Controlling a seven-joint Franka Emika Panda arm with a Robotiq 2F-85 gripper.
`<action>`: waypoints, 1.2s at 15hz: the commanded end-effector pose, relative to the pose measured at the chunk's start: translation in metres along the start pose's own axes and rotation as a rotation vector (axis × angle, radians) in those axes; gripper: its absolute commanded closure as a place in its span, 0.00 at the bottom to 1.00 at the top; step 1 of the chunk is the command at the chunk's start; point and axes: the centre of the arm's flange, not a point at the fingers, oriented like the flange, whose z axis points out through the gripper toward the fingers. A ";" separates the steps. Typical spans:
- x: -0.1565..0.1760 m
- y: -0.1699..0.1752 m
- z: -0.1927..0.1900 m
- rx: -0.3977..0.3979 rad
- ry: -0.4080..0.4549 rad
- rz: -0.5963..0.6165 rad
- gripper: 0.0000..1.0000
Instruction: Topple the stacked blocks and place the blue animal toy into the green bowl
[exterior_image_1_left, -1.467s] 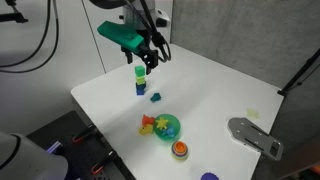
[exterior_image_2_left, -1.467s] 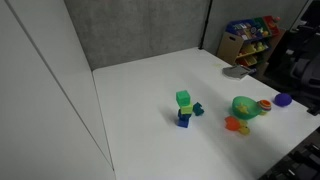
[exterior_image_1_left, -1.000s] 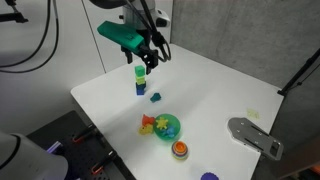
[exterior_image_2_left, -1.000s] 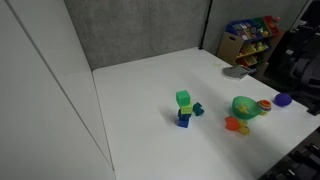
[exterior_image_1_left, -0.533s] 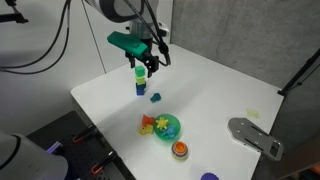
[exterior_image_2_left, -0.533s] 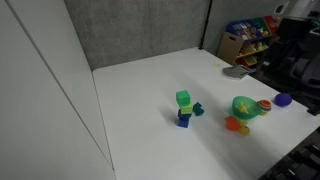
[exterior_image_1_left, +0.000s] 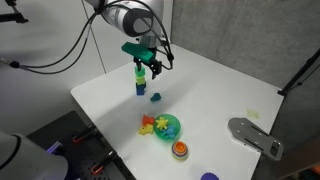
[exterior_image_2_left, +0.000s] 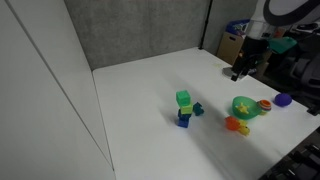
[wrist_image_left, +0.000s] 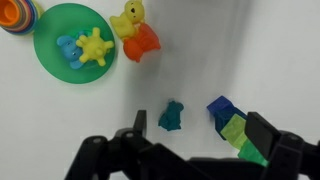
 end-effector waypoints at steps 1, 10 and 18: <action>0.036 -0.019 0.021 0.005 -0.011 -0.010 0.00; 0.058 -0.056 0.102 -0.001 -0.088 -0.088 0.00; 0.062 -0.081 0.169 0.003 -0.168 -0.145 0.00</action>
